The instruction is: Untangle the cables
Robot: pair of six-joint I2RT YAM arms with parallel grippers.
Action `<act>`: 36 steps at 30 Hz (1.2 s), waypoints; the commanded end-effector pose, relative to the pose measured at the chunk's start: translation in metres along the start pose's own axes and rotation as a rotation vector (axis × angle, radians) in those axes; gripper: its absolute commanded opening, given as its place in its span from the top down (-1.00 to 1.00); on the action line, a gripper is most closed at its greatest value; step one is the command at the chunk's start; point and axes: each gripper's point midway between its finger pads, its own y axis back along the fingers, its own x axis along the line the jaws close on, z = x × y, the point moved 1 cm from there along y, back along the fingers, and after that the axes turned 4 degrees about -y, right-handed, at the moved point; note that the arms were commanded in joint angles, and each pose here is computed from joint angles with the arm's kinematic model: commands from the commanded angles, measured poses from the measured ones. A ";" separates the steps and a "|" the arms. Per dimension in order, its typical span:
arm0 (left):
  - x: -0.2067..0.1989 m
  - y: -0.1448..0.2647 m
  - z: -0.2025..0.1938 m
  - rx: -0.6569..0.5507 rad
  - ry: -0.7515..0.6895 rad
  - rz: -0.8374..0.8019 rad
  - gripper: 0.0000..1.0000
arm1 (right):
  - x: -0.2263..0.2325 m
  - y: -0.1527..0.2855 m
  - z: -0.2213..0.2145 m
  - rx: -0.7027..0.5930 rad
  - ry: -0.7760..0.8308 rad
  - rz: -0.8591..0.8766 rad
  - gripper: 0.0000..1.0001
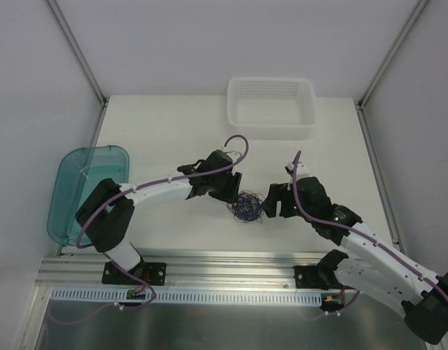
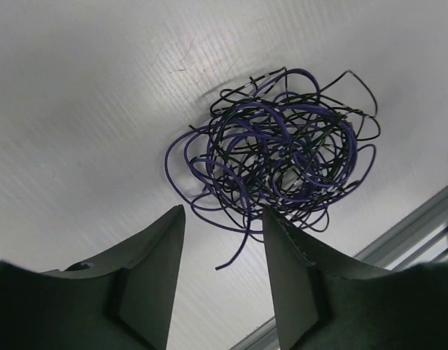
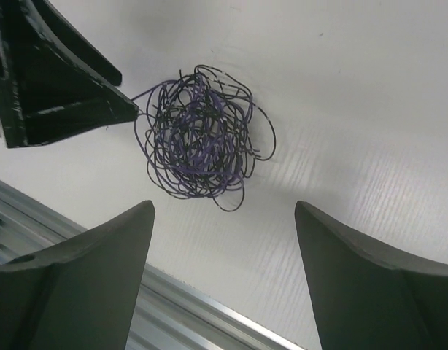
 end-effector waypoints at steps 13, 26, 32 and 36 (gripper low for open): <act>-0.007 0.008 0.011 -0.054 -0.034 0.031 1.00 | 0.024 -0.072 -0.009 0.057 -0.134 0.074 -0.58; 0.048 0.046 -0.006 -0.160 0.170 0.255 1.00 | 0.023 -0.028 0.034 -0.038 -0.055 0.005 0.99; 0.066 0.047 -0.023 -0.138 0.276 0.293 1.00 | 0.038 0.045 0.086 -0.215 -0.006 0.064 0.99; 0.070 0.053 -0.023 -0.167 0.328 0.294 1.00 | 0.031 0.047 0.088 -0.256 -0.018 0.045 0.99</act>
